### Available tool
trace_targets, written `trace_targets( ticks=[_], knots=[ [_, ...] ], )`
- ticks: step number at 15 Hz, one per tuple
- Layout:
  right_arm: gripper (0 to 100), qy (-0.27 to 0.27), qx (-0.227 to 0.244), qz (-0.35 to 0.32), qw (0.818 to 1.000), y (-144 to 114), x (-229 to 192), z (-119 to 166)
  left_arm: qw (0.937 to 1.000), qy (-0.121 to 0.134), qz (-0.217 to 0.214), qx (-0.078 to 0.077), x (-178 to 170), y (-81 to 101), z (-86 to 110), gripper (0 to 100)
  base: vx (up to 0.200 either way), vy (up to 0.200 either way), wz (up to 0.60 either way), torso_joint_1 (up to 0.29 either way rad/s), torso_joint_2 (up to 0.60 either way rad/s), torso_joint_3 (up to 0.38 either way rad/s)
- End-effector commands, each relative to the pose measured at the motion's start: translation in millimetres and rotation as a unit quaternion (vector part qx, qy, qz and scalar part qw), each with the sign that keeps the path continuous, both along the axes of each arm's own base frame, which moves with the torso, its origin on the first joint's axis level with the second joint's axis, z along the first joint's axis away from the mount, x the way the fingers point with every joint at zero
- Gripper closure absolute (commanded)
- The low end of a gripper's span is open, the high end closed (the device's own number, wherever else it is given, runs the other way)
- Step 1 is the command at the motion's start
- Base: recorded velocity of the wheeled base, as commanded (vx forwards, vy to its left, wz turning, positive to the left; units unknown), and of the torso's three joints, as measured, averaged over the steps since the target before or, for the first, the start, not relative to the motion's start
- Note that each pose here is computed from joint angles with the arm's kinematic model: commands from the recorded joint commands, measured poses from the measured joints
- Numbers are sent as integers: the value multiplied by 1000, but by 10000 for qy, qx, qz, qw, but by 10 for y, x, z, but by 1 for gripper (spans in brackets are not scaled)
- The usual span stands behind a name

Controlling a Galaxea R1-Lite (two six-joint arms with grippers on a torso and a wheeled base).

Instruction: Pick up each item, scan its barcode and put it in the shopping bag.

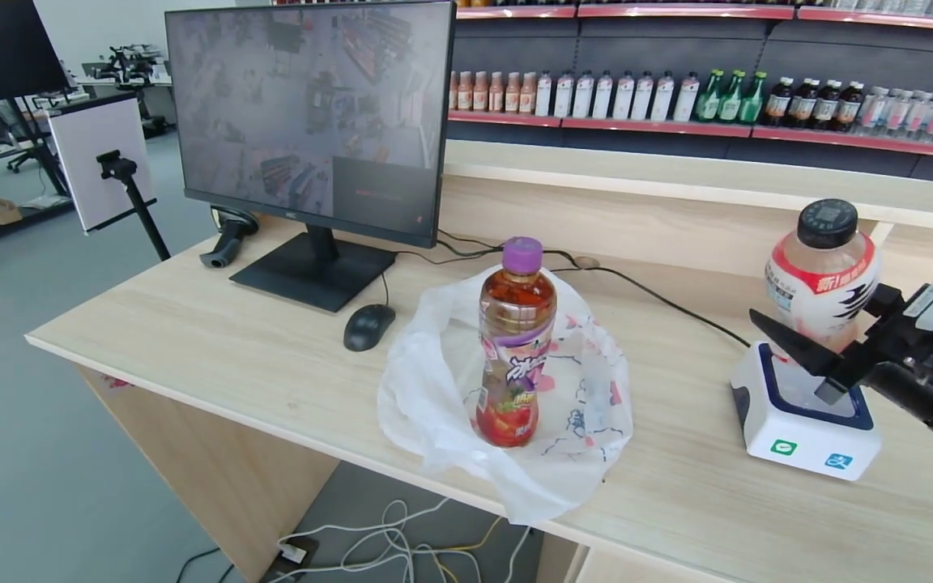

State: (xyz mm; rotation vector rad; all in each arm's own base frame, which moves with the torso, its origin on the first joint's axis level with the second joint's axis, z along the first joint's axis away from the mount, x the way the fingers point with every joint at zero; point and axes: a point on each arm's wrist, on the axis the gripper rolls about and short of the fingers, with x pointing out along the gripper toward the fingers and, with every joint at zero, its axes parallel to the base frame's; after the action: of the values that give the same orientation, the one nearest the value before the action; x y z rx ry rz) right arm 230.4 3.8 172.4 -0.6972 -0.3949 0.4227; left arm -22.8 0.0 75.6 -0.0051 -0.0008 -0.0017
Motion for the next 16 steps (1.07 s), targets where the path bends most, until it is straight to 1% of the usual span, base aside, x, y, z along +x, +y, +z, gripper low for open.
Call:
trace_targets(
  ticks=[1,2,3,4,7,9,10,12,16],
  knots=[
    [100,-370,-359,165,9985,12,-10,80,10000,-3,1,-5,0,0,0,0,0,0,0,0,0,0],
    [100,-495,-507,260,9971,7,-1,102,10000,-3,1,-5,0,0,0,0,0,0,0,0,0,0],
    [100,-477,-754,318,9955,-53,27,34,10000,-11,-7,-5,0,0,2,0,0,0,0,0,0,0],
    [100,-487,-877,311,9945,-97,47,8,10000,-11,-7,-5,0,0,2,0,0,0,0,0,0,0],
    [100,-709,-1079,389,9909,-127,80,57,10000,-11,-7,-5,0,0,2,0,0,0,0,0,0,0],
    [100,-728,-1204,559,9885,-140,101,29,10000,-11,-7,3,0,0,2,0,0,0,0,0,0,0],
    [100,-735,-1370,902,9837,-148,149,-29,10000,-11,-7,3,0,0,2,0,0,0,0,0,0,0],
    [100,-754,-1447,1043,9811,-173,126,-39,10000,-11,1,3,0,0,2,0,0,0,0,0,0,0],
    [100,-650,-1464,968,9823,-217,76,-88,10000,-11,-7,3,0,0,2,0,0,0,0,0,0,0]
  ],
)
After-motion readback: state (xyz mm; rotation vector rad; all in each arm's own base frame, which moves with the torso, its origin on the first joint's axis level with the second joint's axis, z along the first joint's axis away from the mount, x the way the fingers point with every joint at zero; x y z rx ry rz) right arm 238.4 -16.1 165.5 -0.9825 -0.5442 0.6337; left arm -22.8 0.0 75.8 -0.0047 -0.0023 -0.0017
